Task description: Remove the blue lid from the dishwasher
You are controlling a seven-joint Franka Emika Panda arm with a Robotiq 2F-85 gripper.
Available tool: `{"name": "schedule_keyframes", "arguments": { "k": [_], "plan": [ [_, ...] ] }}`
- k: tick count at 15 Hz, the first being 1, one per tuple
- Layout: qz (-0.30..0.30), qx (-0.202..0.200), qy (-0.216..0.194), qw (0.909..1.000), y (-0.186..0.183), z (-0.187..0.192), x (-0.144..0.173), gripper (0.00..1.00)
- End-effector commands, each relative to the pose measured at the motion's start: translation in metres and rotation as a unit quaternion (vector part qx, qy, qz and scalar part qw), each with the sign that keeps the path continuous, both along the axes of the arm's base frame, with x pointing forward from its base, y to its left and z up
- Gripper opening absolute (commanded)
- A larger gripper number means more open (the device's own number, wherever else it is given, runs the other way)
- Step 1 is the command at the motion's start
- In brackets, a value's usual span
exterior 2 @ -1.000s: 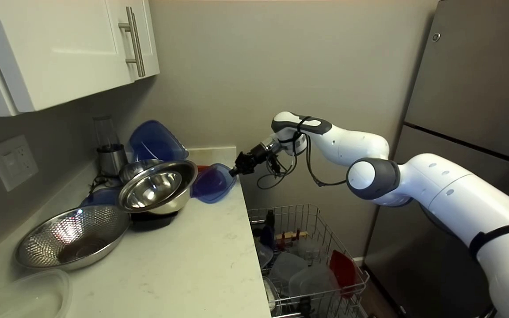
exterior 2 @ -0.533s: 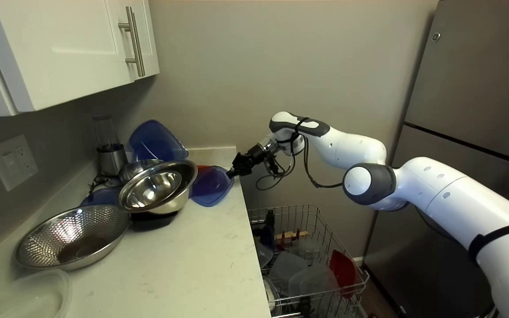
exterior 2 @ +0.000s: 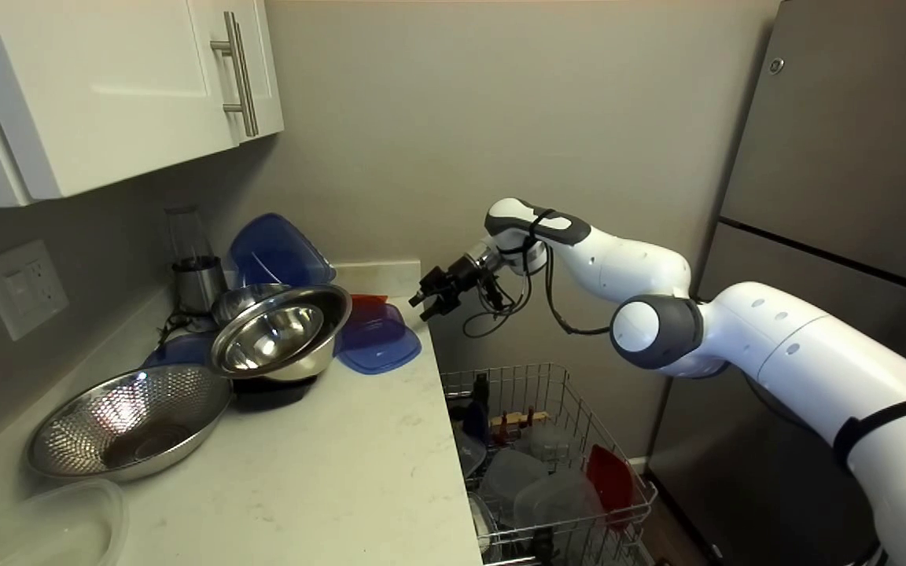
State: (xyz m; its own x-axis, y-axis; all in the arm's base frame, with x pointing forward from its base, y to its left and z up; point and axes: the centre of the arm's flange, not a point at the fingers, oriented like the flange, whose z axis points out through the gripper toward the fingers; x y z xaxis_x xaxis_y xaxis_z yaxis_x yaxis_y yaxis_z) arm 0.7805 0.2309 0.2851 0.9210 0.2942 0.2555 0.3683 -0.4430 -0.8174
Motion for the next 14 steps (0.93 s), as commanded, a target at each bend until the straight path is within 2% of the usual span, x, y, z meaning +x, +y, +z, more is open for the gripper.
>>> {"name": "schedule_keyframes", "arguments": {
  "k": [1,7,11,14],
  "plan": [
    [-0.013,-0.025,-0.018,0.9994,-0.009,0.015,0.053,1.0],
    [-0.05,-0.065,-0.051,0.9953,-0.047,0.034,0.049,1.0],
    [-0.079,-0.143,-0.07,0.9841,-0.085,0.04,0.045,1.0],
    [-0.1,-0.21,-0.056,0.9709,-0.115,0.045,0.039,1.0]
  ]
}}
